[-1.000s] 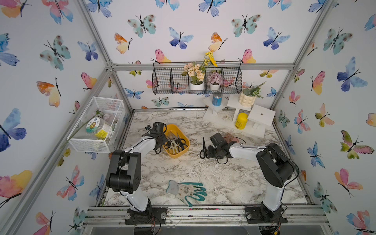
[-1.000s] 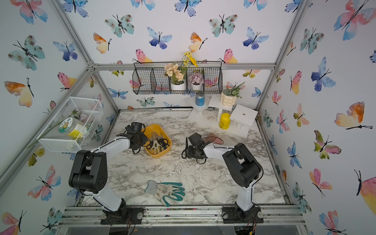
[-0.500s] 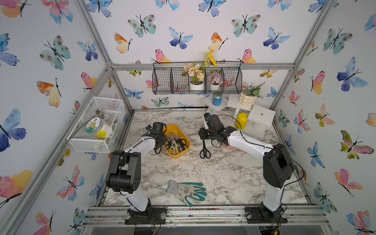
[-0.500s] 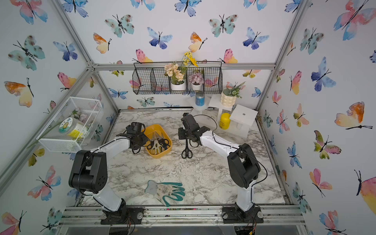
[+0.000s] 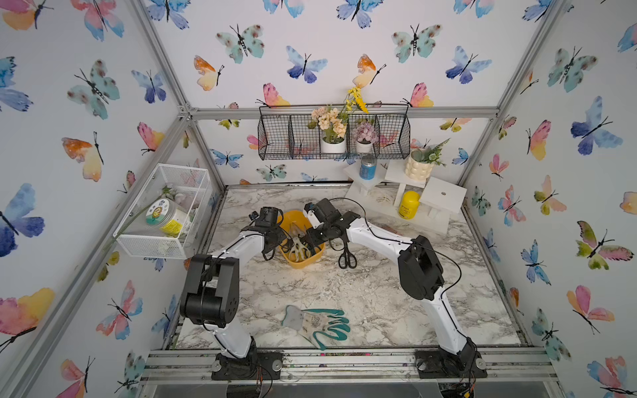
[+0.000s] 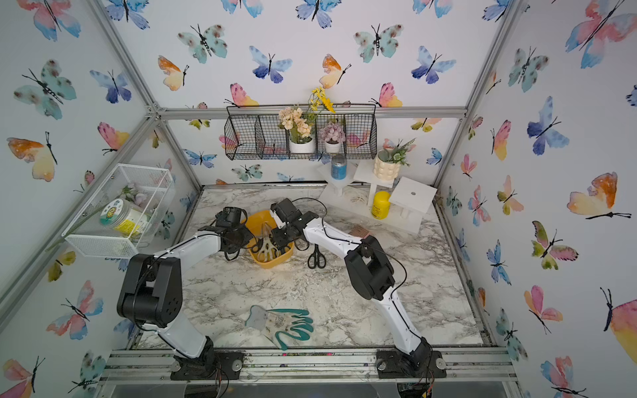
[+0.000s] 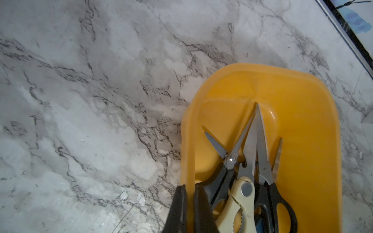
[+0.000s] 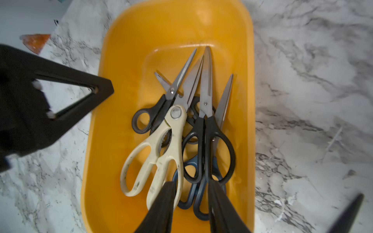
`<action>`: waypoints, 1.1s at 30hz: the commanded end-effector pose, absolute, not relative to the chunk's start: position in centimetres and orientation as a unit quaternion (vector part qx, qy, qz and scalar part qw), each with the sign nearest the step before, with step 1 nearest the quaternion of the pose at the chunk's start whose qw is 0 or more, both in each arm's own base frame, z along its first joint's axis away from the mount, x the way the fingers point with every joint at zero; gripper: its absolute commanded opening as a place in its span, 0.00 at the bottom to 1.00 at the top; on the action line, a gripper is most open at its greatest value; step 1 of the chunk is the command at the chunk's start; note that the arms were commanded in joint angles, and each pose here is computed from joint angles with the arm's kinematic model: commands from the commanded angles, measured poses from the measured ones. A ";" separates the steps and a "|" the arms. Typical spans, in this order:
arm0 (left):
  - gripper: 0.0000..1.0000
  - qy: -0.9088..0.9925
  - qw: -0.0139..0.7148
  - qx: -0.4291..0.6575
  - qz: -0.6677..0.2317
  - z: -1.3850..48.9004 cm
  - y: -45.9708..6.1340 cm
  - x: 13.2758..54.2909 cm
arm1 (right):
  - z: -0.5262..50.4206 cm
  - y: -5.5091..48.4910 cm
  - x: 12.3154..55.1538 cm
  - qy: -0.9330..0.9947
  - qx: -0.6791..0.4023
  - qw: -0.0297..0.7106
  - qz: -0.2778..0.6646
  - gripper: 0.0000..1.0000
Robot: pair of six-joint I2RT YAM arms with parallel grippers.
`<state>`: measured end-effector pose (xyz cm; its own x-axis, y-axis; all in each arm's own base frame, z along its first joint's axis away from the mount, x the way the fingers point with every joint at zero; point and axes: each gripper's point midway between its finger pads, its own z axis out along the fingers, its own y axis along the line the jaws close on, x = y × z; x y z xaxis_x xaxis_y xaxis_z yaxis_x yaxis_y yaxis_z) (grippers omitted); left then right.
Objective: Take the scissors out of the storage box
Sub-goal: Pick up the scissors from the storage box.
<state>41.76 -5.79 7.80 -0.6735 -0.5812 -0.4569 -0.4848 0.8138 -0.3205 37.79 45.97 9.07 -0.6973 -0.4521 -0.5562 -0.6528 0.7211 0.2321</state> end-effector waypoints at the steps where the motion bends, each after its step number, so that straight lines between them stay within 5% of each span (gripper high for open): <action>1: 0.00 0.909 0.284 -0.283 -0.113 8.4 -7.1 42.1 | 8.7 46.1 36.5 0.898 -0.328 0.211 0.206 0.33; 24: 0.00 0.909 0.285 -0.279 -0.119 8.5 -8.8 42.0 | 2.2 44.4 35.4 0.921 -0.327 0.146 0.154 0.29; 33: 0.00 0.904 0.296 -0.291 -0.103 9.0 -7.9 41.6 | 1.1 43.7 35.3 0.924 -0.326 0.141 0.140 0.15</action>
<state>41.67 -8.21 8.02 -0.6802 -0.5766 -0.4527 -0.4604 0.8166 -0.3482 36.14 45.04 3.89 -0.7337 -0.5338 -0.4203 -0.6497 0.7323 0.2041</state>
